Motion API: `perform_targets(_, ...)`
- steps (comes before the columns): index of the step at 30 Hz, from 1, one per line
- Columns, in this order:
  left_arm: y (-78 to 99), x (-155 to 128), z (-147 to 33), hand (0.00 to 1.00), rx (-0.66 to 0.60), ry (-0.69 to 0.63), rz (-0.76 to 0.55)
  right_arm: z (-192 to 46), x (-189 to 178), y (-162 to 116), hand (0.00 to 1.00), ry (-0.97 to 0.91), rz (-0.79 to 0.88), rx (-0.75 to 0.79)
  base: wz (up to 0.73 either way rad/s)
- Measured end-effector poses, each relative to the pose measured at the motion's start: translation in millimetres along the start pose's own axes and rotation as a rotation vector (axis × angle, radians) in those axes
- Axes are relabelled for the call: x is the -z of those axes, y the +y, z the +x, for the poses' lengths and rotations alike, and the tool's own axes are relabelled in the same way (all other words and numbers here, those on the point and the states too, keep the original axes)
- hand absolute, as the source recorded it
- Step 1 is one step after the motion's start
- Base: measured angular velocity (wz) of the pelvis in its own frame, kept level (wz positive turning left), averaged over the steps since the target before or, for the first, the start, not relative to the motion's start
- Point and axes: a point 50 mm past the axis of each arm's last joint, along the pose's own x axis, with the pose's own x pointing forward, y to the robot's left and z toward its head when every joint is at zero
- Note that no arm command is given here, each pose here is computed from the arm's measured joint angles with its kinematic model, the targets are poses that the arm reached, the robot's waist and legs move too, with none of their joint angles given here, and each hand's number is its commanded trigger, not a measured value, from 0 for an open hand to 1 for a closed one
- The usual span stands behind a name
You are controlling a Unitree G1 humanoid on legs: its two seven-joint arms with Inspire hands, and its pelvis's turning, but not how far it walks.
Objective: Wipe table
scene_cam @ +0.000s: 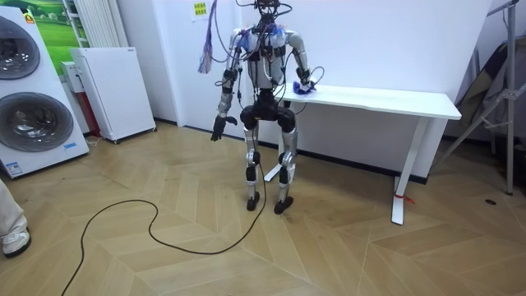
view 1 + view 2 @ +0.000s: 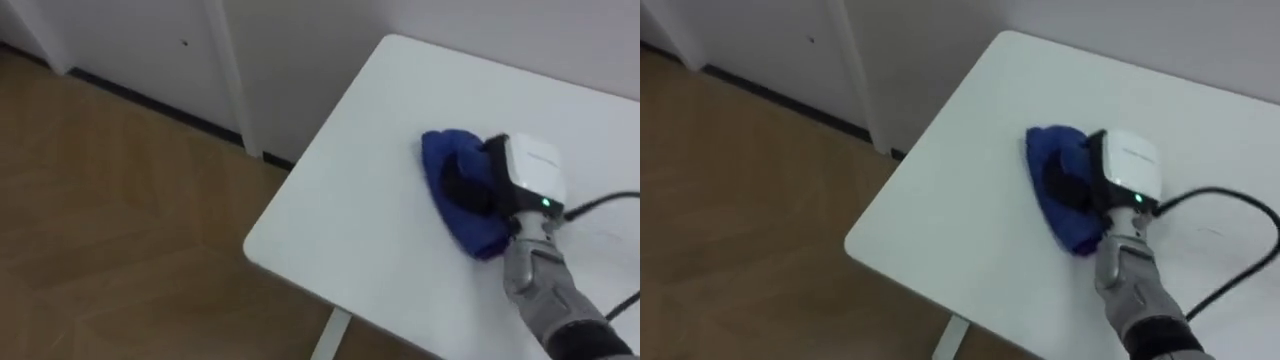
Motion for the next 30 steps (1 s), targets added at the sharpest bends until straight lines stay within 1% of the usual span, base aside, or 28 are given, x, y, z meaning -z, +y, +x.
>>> perform_targets(3, 14.2, 8, 0.4, 0.0, -0.086, 0.02, -0.067, -16, 34, -1, 1.0, 0.166, 0.032, 0.044, -0.58)
perform_targets(4, 21.0, 11, 0.6, 0.0, -0.118, 0.025, -0.075, -27, 53, -2, 1.0, 0.25, 0.035, 0.062, -0.29)
perform_targets(6, 29.8, 11, 0.4, 0.0, -0.147, 0.014, -0.073, -42, 77, -3, 1.0, 0.364, 0.041, 0.086, -0.19)
perform_targets(7, 35.1, 10, 0.4, 0.0, -0.162, 0.003, -0.07, -47, 85, -5, 1.0, 0.405, 0.049, 0.096, -0.42)
perform_targets(8, 37.8, 10, 0.5, 0.0, -0.17, -0.002, -0.068, -47, 86, -5, 1.0, 0.413, 0.05, 0.099, -0.58)
perform_targets(10, 50.3, 2, 2.6, 0.0, -0.201, -0.02, -0.062, -49, 88, -5, 1.0, 0.436, 0.062, 0.099, -0.36)
perform_targets(13, 57.1, -13, 4.9, 0.0, -0.215, -0.057, -0.055, -48, 84, -2, 1.0, 0.436, 0.079, 0.094, 0.09)
perform_targets(15, 59.5, -29, 6.3, 0.0, -0.218, -0.101, -0.032, -48, 73, 4, 1.0, 0.405, 0.092, 0.085, 0.14)
perform_targets(16, 59.6, -32, 6.8, 0.0, -0.216, -0.106, -0.028, -47, 65, 8, 1.0, 0.375, 0.096, 0.072, -0.07)
perform_targets(18, 58.4, -33, 6.9, 0.0, -0.212, -0.105, -0.019, -42, 49, 13, 1.0, 0.321, 0.109, 0.059, -0.34)
perform_targets(20, 53.3, -30, 7.2, 0.0, -0.197, -0.094, -0.019, -27, 24, 13, 1.0, 0.218, 0.093, 0.036, -0.49)
perform_targets(22, 42.8, -27, 7.6, 0.0, -0.163, -0.077, -0.01, -4, -16, 9, 1.0, 0.045, 0.049, 0.017, -0.4)
perform_targets(23, 40.3, -29, 7.7, 0.0, -0.154, -0.081, -0.013, 2, -25, 6, 1.0, 0.002, 0.034, 0.016, -0.14)
perform_targets(25, 32.7, -32, 7.4, 0.0, -0.128, -0.096, 0.023, 19, -57, -1, 1.0, -0.139, -0.014, 0.013, 0.29)
perform_targets(28, 17.2, -24, 5.0, 0.0, -0.078, -0.083, 0.055, 24, -72, -6, 1.0, -0.19, -0.027, -0.009, 0.46)
perform_targets(30, 11.9, -15, 3.7, 0.0, -0.045, -0.057, 0.059, 29, -77, -10, 1.0, -0.208, -0.026, -0.023, 0.26)
